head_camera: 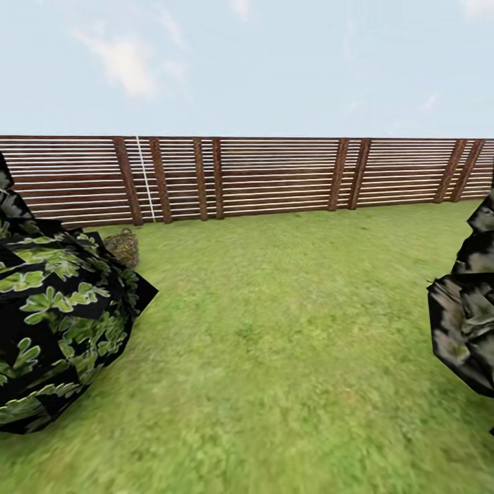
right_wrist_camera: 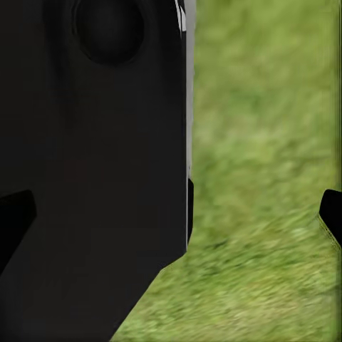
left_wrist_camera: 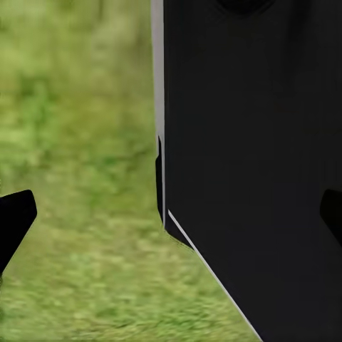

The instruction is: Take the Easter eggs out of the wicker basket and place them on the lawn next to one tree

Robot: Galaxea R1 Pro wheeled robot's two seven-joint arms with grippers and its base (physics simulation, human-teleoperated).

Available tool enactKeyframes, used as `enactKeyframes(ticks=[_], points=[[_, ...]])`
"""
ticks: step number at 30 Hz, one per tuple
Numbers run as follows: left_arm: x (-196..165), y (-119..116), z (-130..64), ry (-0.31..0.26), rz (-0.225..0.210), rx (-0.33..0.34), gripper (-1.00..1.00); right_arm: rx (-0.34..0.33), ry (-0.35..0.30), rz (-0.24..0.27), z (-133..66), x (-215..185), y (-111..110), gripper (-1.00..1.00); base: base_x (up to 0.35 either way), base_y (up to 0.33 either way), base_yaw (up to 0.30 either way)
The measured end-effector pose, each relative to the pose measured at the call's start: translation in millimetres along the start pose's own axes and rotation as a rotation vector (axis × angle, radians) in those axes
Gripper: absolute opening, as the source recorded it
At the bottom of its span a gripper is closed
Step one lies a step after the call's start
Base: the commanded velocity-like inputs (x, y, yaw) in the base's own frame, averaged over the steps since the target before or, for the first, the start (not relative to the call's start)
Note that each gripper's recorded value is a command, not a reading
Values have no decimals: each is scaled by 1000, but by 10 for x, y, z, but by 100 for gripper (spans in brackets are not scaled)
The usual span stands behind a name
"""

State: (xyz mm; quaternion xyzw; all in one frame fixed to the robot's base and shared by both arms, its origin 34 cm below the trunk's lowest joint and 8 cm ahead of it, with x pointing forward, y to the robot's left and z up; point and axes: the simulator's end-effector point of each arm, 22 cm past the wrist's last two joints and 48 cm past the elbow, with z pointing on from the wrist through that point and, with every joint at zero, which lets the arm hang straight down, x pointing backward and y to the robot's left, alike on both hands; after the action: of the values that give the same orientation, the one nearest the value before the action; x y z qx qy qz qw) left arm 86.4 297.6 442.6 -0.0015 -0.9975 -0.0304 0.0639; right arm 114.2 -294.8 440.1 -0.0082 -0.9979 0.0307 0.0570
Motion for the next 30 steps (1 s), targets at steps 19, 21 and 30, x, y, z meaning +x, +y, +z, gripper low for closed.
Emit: enactKeyframes(ticks=[19,21,30], points=[[0,0,0,0,2,0,100,0,0,1,0,0,-2,100,329,-73,0],[0,0,0,0,2,0,100,0,0,1,0,0,-1,100,329,-73,0],[0,0,0,0,0,0,100,0,0,1,0,0,0,100,329,-73,0]])
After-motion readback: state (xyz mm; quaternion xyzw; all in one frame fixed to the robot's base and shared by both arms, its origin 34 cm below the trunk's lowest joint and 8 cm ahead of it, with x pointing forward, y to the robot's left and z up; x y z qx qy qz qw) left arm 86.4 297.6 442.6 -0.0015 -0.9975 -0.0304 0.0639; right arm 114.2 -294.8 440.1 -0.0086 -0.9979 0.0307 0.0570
